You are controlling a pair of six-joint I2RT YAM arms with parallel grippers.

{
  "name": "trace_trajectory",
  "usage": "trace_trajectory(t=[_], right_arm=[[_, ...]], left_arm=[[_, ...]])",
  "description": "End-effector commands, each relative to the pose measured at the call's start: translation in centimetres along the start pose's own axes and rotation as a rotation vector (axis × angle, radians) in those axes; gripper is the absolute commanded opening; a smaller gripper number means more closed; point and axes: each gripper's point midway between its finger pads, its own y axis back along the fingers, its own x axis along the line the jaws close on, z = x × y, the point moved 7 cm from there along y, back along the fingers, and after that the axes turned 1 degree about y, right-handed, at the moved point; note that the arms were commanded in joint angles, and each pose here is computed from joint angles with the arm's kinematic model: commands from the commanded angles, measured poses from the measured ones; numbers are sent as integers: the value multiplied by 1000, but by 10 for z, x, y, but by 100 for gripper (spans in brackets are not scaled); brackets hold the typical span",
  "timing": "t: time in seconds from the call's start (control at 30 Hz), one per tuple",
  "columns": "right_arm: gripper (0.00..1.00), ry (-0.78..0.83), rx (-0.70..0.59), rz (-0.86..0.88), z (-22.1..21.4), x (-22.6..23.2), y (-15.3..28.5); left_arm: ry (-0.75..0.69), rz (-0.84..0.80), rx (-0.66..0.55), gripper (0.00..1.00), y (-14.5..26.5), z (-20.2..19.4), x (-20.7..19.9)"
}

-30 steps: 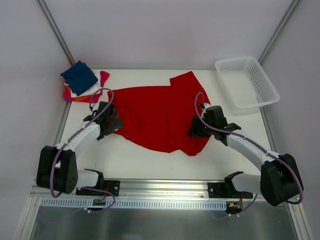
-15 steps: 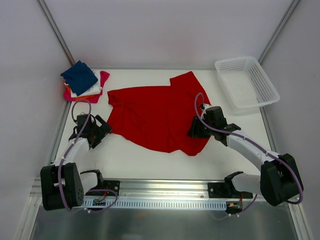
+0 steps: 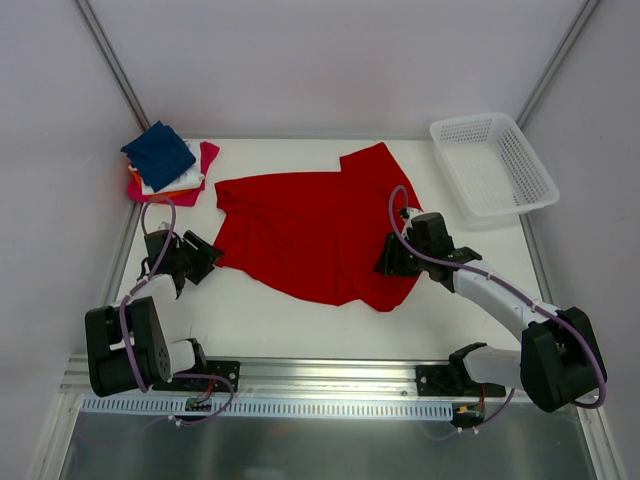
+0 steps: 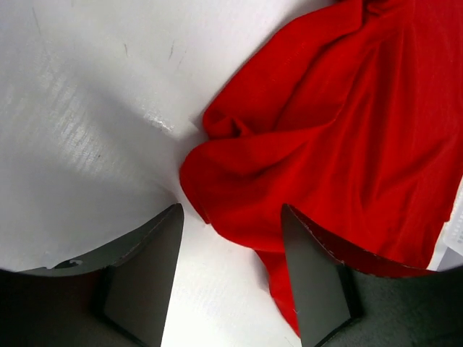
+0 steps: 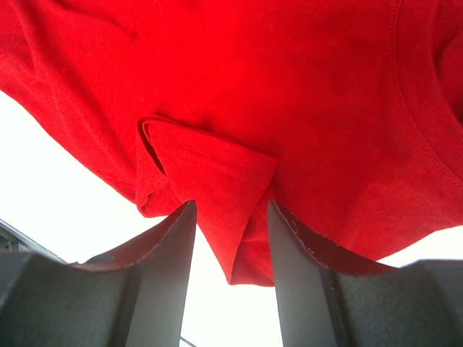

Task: Fold and stack the t-shirts
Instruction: Flatten the tshirt out

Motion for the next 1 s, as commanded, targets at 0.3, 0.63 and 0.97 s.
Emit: trace_trajectory(t=[0.3,0.63,0.97], right_arm=[[47,12,-21,40,6,8,1],[47,20,-24,55,6,13,1],[47,22,-34,59,6,14,6]], left_arm=[[37,-28,18,59,24,-23,5],[30,79,-13,30,20,-5,6],[22,129,-3,37,10,-5,15]])
